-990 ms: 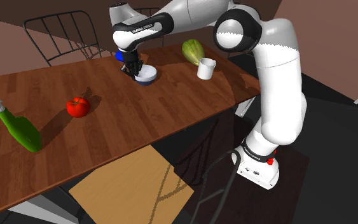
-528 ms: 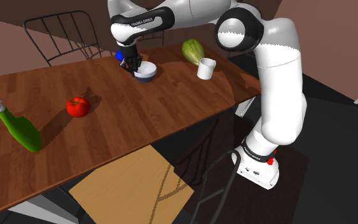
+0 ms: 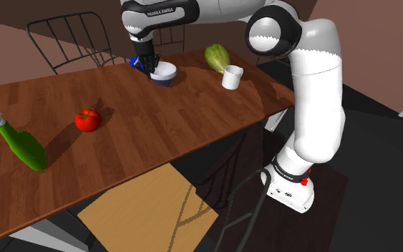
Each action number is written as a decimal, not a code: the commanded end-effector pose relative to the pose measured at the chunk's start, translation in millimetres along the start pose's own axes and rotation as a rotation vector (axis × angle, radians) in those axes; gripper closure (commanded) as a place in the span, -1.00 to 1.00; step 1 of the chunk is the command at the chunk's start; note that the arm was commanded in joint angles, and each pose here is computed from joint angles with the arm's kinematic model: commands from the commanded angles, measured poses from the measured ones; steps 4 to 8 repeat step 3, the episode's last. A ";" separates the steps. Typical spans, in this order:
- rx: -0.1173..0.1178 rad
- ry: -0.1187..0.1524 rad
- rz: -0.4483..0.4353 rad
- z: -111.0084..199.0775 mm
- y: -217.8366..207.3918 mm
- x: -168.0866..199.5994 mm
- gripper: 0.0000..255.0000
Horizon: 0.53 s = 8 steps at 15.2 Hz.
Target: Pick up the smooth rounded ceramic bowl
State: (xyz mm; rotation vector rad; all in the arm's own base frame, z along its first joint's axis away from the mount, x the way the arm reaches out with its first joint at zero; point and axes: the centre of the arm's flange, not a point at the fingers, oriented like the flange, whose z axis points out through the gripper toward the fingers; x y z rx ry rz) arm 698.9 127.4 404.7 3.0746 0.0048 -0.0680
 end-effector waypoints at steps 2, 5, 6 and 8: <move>0.000 0.000 0.000 -12.2 0.8 0.4 1.00; 0.000 0.000 0.000 -12.2 0.8 0.5 1.00; 0.000 0.000 0.000 -12.2 0.8 0.5 1.00; 0.000 0.000 0.000 -12.2 0.8 0.5 1.00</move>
